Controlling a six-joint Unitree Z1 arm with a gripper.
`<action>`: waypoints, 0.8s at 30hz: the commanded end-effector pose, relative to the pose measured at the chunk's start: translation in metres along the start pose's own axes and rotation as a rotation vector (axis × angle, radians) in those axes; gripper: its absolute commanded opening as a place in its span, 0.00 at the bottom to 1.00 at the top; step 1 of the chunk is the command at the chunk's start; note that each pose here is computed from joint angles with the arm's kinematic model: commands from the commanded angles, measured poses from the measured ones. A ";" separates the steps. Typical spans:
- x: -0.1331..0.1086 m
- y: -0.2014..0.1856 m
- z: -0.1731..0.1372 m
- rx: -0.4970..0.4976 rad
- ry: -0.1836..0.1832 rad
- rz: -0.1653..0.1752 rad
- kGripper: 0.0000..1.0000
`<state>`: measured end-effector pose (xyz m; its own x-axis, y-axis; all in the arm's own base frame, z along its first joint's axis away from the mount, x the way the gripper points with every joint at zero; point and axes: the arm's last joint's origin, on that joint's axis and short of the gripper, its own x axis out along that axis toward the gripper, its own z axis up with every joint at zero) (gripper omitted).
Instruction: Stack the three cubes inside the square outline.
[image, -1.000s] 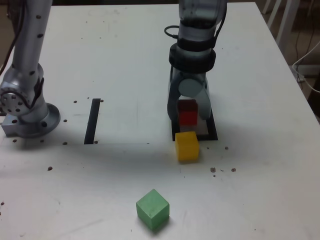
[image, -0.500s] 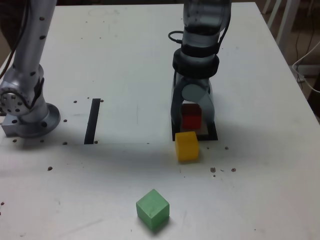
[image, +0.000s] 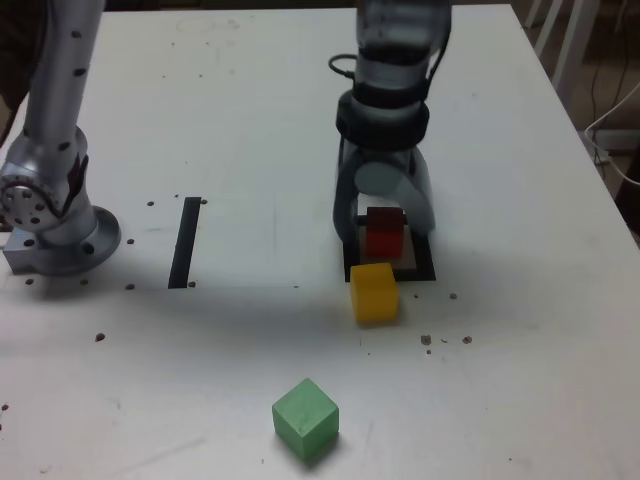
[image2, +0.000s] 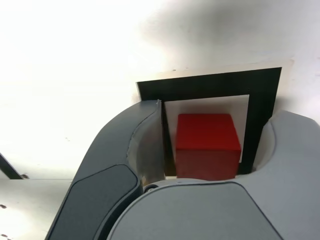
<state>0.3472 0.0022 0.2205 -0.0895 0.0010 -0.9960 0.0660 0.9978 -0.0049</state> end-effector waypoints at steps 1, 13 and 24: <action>-0.009 -0.001 -0.008 -0.004 -0.012 0.010 0.99; -0.028 -0.023 -0.031 -0.007 -0.004 0.021 0.99; -0.033 -0.058 -0.037 0.023 -0.001 -0.001 0.99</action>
<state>0.3100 -0.0494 0.2550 -0.0915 0.0037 -0.9958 0.0859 0.9963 -0.0042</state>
